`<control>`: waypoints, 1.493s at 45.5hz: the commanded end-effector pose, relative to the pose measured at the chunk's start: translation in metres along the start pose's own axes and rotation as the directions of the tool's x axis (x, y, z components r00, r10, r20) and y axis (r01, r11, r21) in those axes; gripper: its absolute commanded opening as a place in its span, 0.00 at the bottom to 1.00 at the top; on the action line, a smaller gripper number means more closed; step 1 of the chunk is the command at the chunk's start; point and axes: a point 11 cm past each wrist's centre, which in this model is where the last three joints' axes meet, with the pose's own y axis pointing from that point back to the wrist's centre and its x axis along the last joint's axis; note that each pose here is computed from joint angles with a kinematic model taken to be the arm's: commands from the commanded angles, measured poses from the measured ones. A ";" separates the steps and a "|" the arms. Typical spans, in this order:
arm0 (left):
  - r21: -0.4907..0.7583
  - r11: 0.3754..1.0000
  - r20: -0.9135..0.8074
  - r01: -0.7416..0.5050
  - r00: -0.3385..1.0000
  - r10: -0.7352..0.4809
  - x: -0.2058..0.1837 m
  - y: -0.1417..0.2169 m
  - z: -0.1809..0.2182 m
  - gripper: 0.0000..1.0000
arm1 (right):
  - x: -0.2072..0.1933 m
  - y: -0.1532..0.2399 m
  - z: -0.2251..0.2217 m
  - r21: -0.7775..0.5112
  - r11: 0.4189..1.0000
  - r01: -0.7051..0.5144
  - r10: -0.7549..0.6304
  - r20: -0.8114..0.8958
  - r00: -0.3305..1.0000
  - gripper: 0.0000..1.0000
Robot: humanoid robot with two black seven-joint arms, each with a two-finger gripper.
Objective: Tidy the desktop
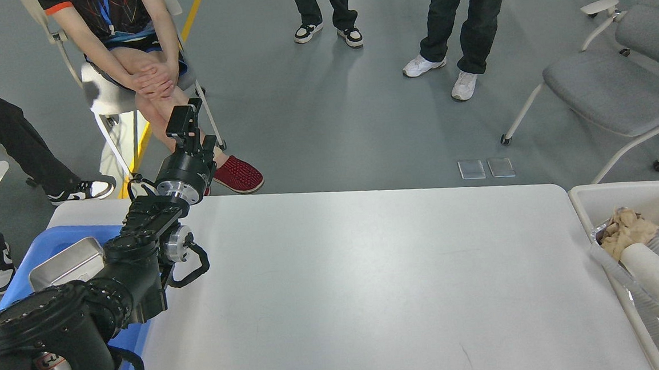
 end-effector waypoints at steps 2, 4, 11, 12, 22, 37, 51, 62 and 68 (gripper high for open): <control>0.001 1.000 -0.002 0.003 1.000 -0.003 -0.002 0.000 -0.001 0.96 | -0.005 0.002 0.012 -0.018 1.000 -0.006 0.006 0.021 1.000 0.49; 0.002 1.000 -0.002 0.003 1.000 -0.003 -0.002 0.000 -0.001 0.96 | -0.006 0.002 0.016 -0.023 1.000 -0.007 0.008 0.028 1.000 0.53; 0.001 1.000 -0.005 0.007 1.000 -0.007 -0.006 0.000 -0.001 0.96 | -0.011 0.006 0.031 -0.042 0.999 -0.007 0.009 0.057 0.998 0.60; 0.001 1.000 -0.006 0.008 1.000 -0.008 -0.006 0.000 -0.001 0.96 | -0.012 0.006 0.033 -0.045 0.999 -0.006 0.008 0.058 0.998 0.60; -0.002 1.000 -0.005 0.009 1.000 -0.009 -0.007 -0.001 0.001 0.96 | -0.011 0.007 0.034 -0.044 0.999 -0.011 0.014 0.070 0.997 0.62; -0.006 1.000 -0.020 -0.001 1.000 0.001 -0.006 -0.002 0.001 0.96 | 0.016 0.002 -0.009 0.098 0.987 -0.127 0.085 0.351 0.932 0.84; -0.020 1.000 -0.033 -0.002 0.999 0.001 -0.009 -0.002 0.003 0.96 | -0.013 -0.018 -0.122 0.329 0.939 -0.100 -0.077 0.485 0.871 1.00; -0.028 0.999 -0.077 -0.035 0.996 0.033 -0.006 -0.002 0.005 0.96 | -0.073 -0.017 -0.233 0.533 0.844 -0.053 -0.320 0.580 0.749 1.00; -0.029 0.998 -0.096 -0.050 0.994 0.047 -0.003 -0.001 0.003 0.96 | -0.120 -0.005 -0.294 0.647 0.762 -0.020 -0.503 0.611 0.611 1.00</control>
